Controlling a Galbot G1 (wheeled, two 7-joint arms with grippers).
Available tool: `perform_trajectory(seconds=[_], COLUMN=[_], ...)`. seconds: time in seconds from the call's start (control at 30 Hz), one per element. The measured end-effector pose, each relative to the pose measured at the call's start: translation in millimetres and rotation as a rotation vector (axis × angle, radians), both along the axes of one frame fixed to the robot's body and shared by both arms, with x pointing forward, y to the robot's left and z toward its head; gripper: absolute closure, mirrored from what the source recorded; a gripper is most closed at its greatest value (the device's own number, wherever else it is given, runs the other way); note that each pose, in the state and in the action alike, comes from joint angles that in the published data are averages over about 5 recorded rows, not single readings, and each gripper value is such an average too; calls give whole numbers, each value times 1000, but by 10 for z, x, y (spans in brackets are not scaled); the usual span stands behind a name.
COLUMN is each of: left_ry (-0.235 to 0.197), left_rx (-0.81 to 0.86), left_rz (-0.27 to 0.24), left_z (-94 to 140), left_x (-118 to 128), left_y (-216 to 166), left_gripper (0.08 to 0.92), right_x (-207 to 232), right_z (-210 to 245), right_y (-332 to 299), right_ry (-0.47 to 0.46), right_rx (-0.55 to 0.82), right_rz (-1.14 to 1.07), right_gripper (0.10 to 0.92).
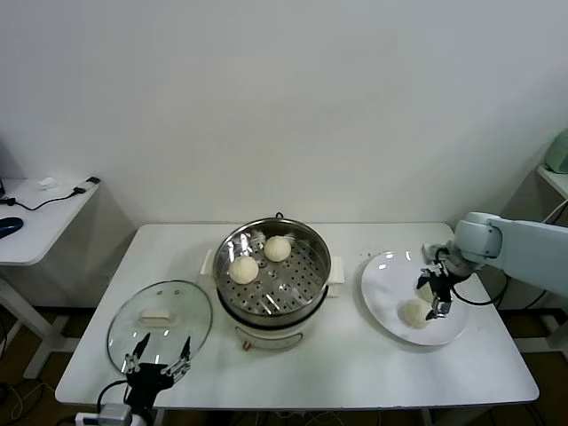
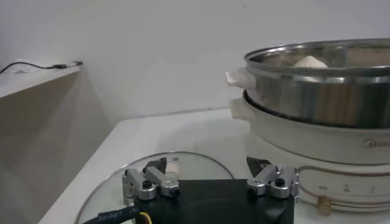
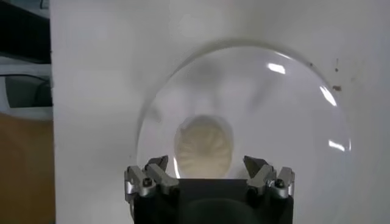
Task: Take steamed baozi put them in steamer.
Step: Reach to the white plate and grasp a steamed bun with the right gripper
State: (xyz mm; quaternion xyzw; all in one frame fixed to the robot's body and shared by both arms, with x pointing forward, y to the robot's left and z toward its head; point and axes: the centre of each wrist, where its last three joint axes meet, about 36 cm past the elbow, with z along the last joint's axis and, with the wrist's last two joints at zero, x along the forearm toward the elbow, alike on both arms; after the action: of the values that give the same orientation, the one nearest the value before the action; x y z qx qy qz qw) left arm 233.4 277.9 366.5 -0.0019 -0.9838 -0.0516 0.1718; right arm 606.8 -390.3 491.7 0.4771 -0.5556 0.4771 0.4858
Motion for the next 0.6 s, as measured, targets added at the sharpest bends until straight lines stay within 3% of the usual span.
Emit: perform_trajectory(seconds=[0.37,0.6], left_ry=[4,6], left_rx=[0,-1], left_rz=[2,2], left_z=[-9,-12], left_x=[-19,-22], left_y=[6,1], left_gripper=[177,177], right_x=[38,27], right_z=[-283,-320], right_y=[58,59], right_ry=[-4,5], right_rx=[-15,-19], right_rz=[-16,-16], right_gripper=[210,343])
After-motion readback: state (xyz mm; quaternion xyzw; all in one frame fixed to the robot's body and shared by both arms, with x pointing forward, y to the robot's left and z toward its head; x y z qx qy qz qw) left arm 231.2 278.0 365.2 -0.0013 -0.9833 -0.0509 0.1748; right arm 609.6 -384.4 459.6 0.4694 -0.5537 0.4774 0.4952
